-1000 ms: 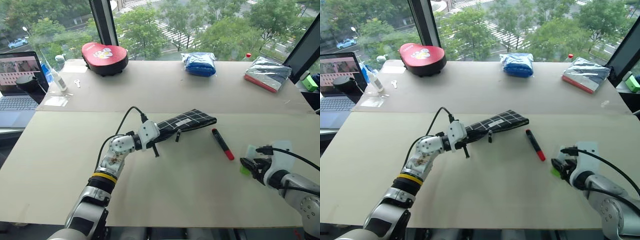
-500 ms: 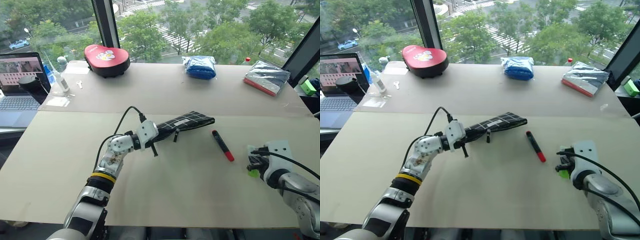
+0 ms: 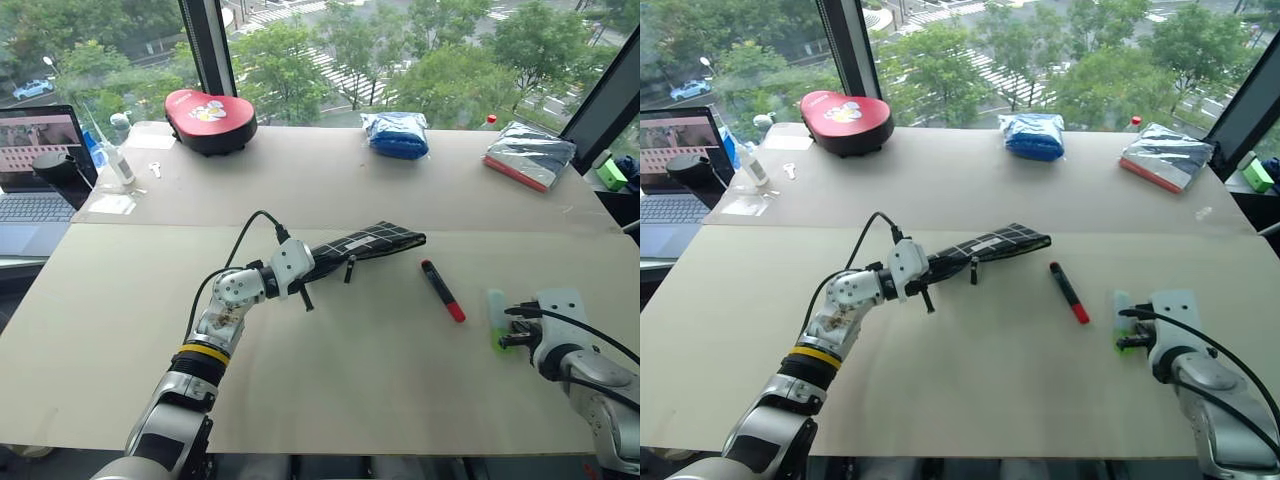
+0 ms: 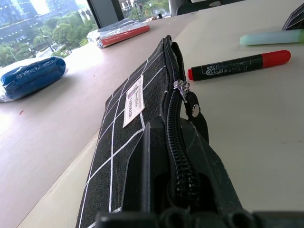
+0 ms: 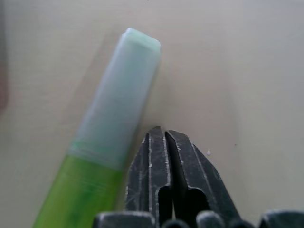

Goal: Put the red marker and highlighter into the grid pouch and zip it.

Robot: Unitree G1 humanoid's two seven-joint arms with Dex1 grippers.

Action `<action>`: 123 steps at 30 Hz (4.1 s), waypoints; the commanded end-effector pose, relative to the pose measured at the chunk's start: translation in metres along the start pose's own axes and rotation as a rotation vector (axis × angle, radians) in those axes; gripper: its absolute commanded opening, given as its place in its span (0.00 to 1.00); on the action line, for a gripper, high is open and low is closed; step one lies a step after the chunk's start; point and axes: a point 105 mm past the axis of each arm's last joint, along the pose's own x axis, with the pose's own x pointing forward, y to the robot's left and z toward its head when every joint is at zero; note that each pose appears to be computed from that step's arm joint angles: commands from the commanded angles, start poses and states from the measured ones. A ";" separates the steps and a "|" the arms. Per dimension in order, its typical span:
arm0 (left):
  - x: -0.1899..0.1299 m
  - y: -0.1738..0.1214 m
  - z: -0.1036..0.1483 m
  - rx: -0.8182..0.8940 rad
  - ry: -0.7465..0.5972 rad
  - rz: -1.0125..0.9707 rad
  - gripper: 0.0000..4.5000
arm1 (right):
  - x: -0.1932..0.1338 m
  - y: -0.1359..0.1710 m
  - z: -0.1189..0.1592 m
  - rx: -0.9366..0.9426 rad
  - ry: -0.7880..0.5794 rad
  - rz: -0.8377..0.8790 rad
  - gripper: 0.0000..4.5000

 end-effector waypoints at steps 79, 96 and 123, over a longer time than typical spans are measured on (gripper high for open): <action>0.003 -0.010 0.021 0.048 -0.073 -0.038 0.00 | -0.008 0.075 0.109 -0.601 -0.441 0.550 0.24; 0.003 -0.004 0.022 0.048 -0.067 -0.019 0.00 | -0.028 0.072 0.113 -0.419 -0.447 0.668 0.24; 0.003 -0.003 0.022 0.051 -0.067 -0.007 0.00 | -0.014 0.069 0.100 -0.358 -0.362 0.642 0.24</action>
